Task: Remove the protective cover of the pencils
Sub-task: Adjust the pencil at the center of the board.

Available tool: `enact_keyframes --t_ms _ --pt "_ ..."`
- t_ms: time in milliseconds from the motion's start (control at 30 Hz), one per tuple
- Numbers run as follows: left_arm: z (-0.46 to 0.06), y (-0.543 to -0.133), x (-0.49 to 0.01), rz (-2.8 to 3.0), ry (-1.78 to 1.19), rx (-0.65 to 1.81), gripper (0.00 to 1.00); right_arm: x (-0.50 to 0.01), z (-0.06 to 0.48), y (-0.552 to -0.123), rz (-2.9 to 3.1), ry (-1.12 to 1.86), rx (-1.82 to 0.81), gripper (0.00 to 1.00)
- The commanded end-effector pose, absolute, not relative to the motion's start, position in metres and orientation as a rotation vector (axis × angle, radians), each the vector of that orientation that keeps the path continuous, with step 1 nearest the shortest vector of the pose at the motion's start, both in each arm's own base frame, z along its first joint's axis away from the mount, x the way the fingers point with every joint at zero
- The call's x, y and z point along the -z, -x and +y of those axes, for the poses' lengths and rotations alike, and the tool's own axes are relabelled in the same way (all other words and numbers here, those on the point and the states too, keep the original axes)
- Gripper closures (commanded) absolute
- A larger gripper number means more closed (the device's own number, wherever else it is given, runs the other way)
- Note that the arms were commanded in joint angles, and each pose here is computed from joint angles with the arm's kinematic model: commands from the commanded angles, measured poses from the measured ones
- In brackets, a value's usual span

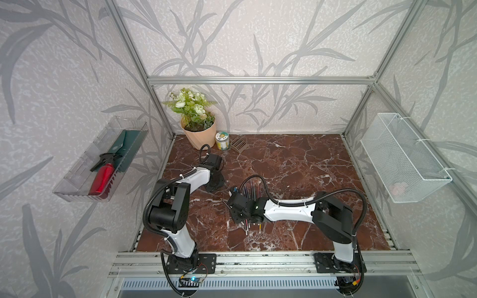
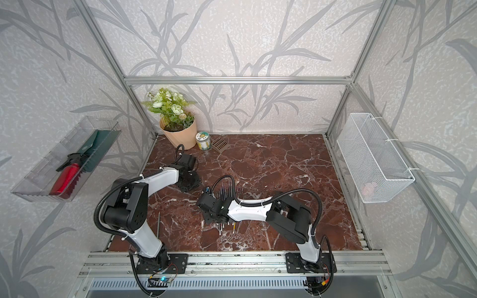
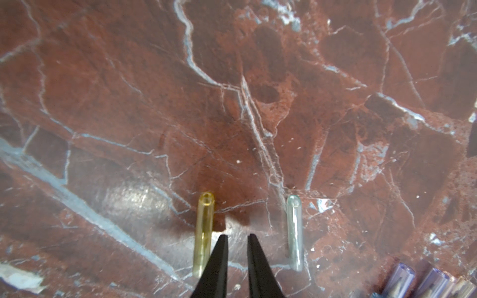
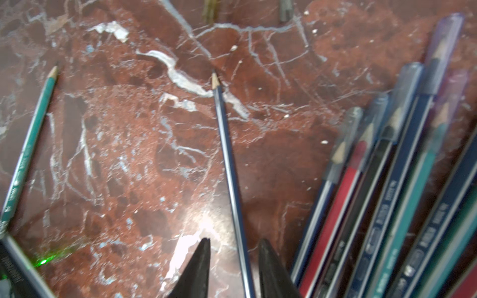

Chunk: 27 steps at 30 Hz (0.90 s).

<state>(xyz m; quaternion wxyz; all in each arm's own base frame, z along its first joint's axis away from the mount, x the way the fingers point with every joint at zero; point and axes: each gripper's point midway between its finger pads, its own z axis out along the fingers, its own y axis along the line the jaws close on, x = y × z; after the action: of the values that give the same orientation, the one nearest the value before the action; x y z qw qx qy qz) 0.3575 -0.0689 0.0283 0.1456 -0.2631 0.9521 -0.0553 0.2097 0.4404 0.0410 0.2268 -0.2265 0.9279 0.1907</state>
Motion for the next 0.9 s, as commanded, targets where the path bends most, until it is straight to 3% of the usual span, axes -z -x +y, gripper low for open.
enact_keyframes --t_ms 0,267,567,867 --pt "-0.068 -0.362 -0.046 2.718 0.757 0.179 0.81 -0.031 0.447 -0.205 2.588 0.696 -0.514 0.64" --pt "-0.060 -0.348 -0.082 2.611 0.783 0.211 0.79 -0.015 0.455 -0.201 2.645 0.742 -0.487 0.64" --pt "-0.012 -0.299 -0.112 2.416 0.913 0.154 0.72 -0.005 0.452 -0.201 2.709 0.659 -0.450 0.84" --pt "0.016 -0.269 -0.127 2.324 0.971 0.162 0.66 -0.007 0.450 -0.204 2.716 0.592 -0.439 0.90"
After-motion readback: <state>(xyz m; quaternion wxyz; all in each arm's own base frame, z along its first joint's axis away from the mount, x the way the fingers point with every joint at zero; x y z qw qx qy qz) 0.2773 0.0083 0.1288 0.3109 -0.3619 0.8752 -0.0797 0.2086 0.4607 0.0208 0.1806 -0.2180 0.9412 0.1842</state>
